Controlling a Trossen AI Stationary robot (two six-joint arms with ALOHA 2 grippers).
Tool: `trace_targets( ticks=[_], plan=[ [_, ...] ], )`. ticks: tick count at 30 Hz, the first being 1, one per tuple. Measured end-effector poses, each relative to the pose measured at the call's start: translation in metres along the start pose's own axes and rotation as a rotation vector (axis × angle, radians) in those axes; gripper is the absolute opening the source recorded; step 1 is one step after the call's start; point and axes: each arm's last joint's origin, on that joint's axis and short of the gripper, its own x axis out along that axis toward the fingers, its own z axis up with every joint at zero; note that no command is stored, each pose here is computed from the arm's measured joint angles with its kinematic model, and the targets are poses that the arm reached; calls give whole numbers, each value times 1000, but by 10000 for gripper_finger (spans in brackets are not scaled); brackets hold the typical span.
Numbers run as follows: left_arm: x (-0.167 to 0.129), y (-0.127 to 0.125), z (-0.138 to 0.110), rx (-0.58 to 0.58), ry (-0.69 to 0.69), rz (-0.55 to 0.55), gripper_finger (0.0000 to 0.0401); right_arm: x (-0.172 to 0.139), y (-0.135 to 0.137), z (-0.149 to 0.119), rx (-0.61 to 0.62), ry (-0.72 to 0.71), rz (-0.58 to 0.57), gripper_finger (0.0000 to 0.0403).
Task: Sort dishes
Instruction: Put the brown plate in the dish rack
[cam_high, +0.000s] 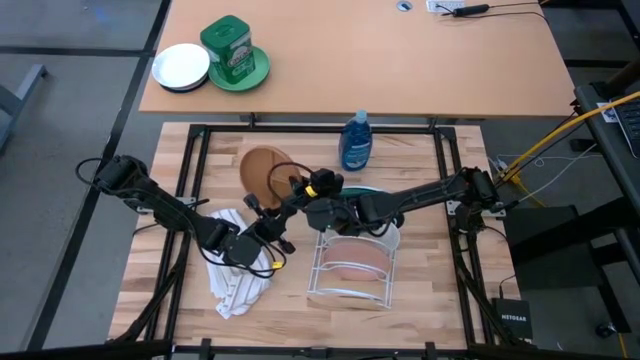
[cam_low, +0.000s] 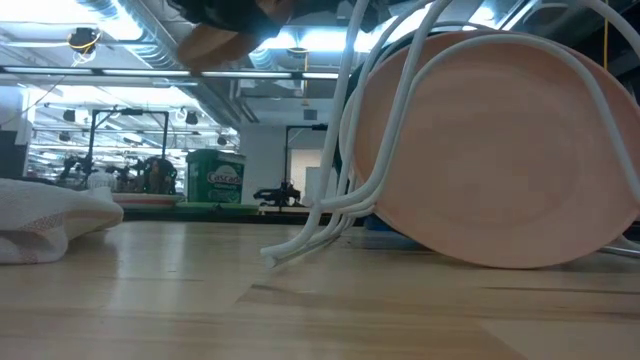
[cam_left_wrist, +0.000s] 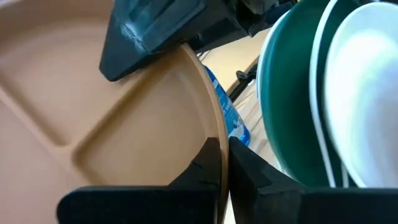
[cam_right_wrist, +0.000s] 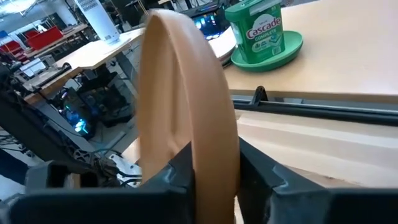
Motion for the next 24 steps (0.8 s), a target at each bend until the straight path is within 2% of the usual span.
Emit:
trace_targets(
  ticks=[3, 10, 19, 24],
  plan=[
    [0, 0, 0, 0, 1, 7, 1, 0, 0, 0, -10, 1, 2, 60],
    [1, 0, 0, -8, 1, 4, 22, 0, 0, 0, -22, 12, 11, 58],
    [-1, 1, 4, -44, -13, 5, 104, 0, -1, 0, -129, -21, -28, 56],
    [-10, 0, 10, -20, -46, -15, 143, 0, -1, 1, -155, -29, -34, 56]
  ],
)
